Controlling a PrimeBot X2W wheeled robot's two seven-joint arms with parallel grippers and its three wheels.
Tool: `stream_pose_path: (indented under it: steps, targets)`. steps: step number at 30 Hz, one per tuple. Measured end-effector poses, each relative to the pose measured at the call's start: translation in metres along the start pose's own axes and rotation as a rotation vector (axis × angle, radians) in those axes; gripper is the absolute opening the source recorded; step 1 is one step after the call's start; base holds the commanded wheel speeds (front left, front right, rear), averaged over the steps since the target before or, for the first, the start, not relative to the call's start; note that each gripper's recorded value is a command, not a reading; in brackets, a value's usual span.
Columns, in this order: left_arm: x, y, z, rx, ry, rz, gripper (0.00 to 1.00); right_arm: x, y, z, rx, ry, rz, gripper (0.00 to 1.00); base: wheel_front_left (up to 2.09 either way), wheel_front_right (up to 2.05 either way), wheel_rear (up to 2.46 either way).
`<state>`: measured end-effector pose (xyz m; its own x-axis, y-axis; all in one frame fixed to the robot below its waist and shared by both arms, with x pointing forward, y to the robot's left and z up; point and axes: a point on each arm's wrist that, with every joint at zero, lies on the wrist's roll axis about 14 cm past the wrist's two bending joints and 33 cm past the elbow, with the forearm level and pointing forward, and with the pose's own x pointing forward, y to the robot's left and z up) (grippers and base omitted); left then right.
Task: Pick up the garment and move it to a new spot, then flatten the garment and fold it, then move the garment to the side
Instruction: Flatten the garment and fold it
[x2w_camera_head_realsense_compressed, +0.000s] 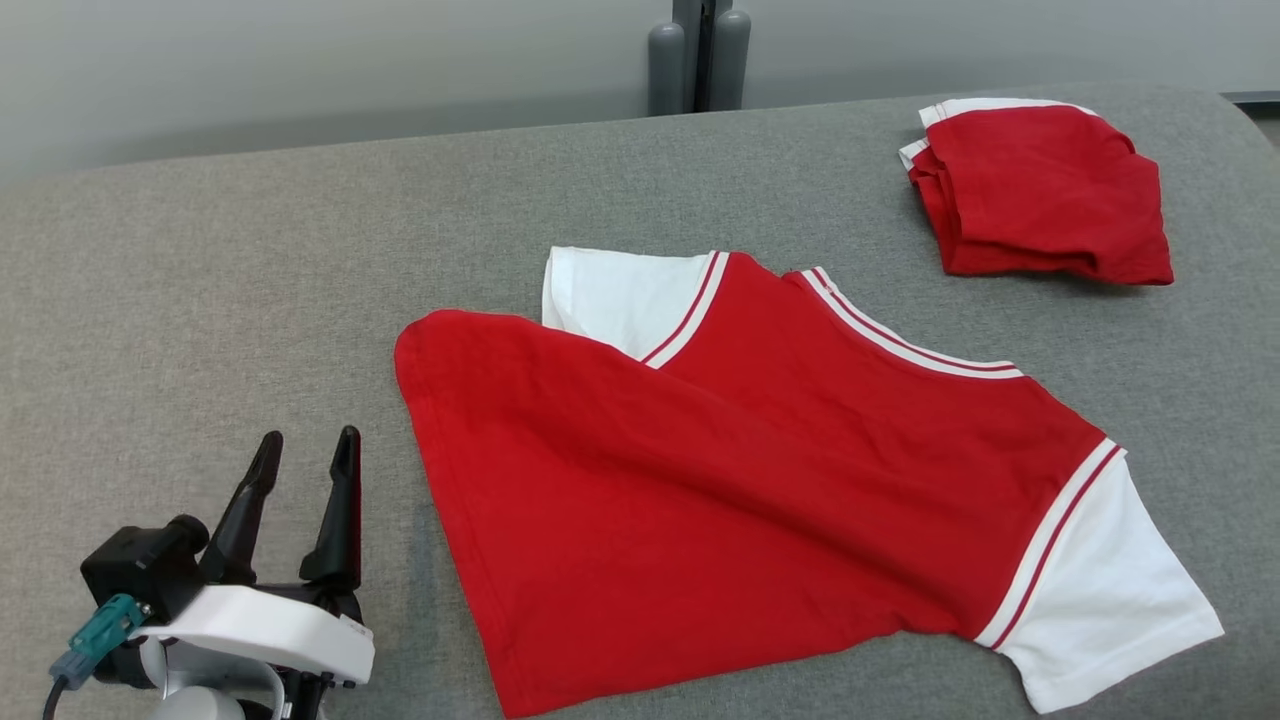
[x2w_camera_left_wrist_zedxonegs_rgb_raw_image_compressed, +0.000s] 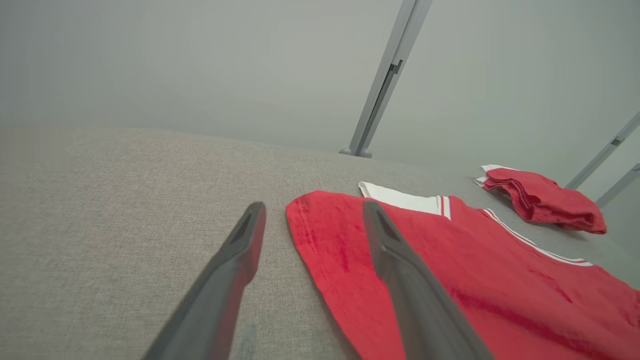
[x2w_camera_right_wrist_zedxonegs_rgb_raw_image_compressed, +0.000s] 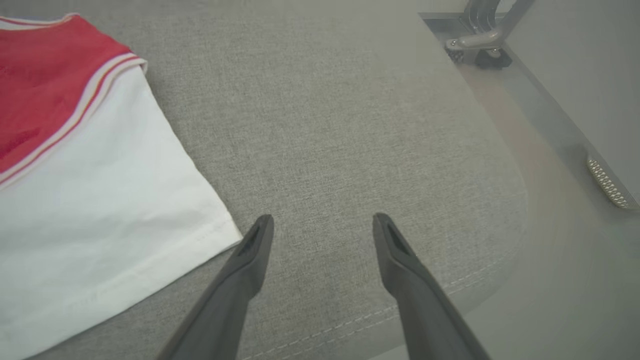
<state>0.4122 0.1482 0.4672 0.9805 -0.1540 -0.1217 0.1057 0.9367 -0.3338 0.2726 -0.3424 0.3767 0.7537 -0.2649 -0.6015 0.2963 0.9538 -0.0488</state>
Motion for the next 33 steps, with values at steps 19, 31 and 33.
stream_pose_path:
  steps: [19,31,33]
  targets:
    - [-0.055,-0.034,-0.089,-0.086,0.514,-0.101,1.00,-0.018,0.053,0.142,0.051,-0.500,0.095,1.00,0.00,0.00,0.00]
    - [-0.088,-0.058,-0.124,-0.178,0.744,-0.184,1.00,-0.008,0.087,0.139,0.088,-0.496,0.176,1.00,0.00,0.00,0.00]
    - [-0.090,-0.061,-0.131,-0.195,0.778,-0.193,1.00,-0.006,0.089,0.139,0.088,-0.492,0.180,1.00,0.00,0.00,0.00]
